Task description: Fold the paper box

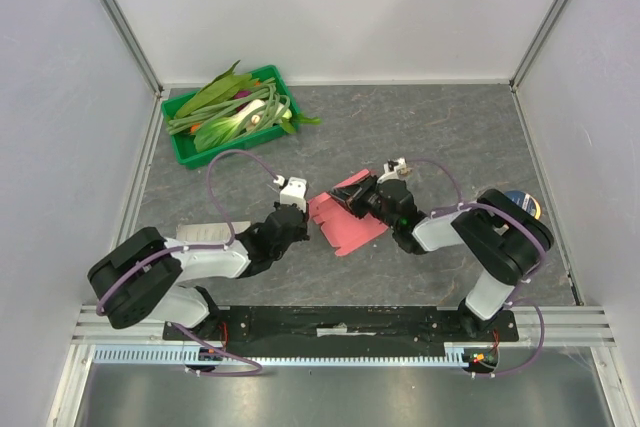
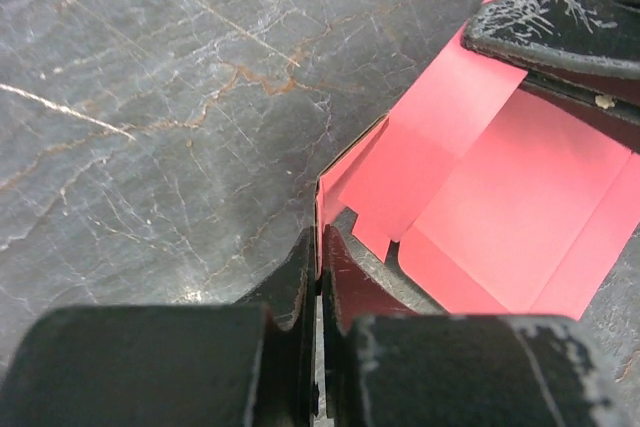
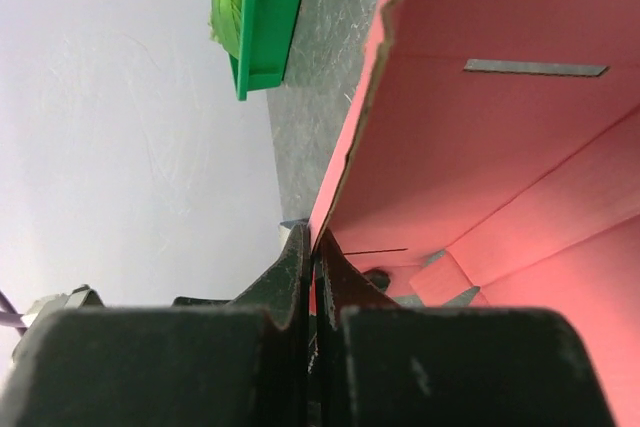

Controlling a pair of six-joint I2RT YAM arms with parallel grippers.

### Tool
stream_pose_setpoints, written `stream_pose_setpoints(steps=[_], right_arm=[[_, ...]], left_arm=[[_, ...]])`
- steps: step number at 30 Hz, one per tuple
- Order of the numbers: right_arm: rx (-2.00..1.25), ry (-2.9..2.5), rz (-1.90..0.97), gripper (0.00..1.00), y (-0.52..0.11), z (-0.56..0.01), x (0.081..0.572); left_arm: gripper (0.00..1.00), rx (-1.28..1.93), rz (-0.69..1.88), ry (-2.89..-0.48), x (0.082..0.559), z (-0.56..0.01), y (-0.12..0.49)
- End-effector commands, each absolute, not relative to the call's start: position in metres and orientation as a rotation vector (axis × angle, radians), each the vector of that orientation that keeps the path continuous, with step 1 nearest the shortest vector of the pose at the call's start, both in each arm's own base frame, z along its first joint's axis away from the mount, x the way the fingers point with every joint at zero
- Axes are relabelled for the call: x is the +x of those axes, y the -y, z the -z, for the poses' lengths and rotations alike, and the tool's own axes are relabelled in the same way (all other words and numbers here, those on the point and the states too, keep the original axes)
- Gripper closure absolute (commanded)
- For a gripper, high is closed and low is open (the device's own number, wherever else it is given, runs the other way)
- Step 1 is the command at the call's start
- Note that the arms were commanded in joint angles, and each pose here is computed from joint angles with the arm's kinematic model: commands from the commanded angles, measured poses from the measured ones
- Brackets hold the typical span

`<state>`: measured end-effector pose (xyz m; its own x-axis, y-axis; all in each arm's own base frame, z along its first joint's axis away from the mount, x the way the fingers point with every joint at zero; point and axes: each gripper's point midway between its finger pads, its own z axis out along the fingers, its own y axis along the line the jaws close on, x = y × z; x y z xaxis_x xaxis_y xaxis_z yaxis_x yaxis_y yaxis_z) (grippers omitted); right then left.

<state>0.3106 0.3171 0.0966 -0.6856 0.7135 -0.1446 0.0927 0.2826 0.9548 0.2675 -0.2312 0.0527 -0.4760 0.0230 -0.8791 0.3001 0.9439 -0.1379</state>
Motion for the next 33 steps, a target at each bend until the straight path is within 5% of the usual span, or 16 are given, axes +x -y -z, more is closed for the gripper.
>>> stream_pose_setpoints(steps=[1, 10, 16, 33], right_arm=[[0.543, -2.18, -1.208, 1.0, -0.305, -0.071, 0.305], [0.361, -2.27, -1.095, 1.0, -0.306, -0.064, 0.316], [0.329, -2.159, -1.312, 0.83, -0.33, -0.084, 0.317], [0.509, -2.029, -1.526, 0.62, -0.314, -0.106, 0.331]], left_arm=[[0.98, 0.255, 0.274, -1.854, 0.289, -0.098, 0.225], [0.98, 0.373, 0.274, -1.832, 0.283, -0.088, 0.228], [0.98, 0.381, 0.329, -1.834, 0.283, -0.085, 0.24], [0.98, 0.464, 0.317, -1.813, 0.275, -0.064, 0.235]])
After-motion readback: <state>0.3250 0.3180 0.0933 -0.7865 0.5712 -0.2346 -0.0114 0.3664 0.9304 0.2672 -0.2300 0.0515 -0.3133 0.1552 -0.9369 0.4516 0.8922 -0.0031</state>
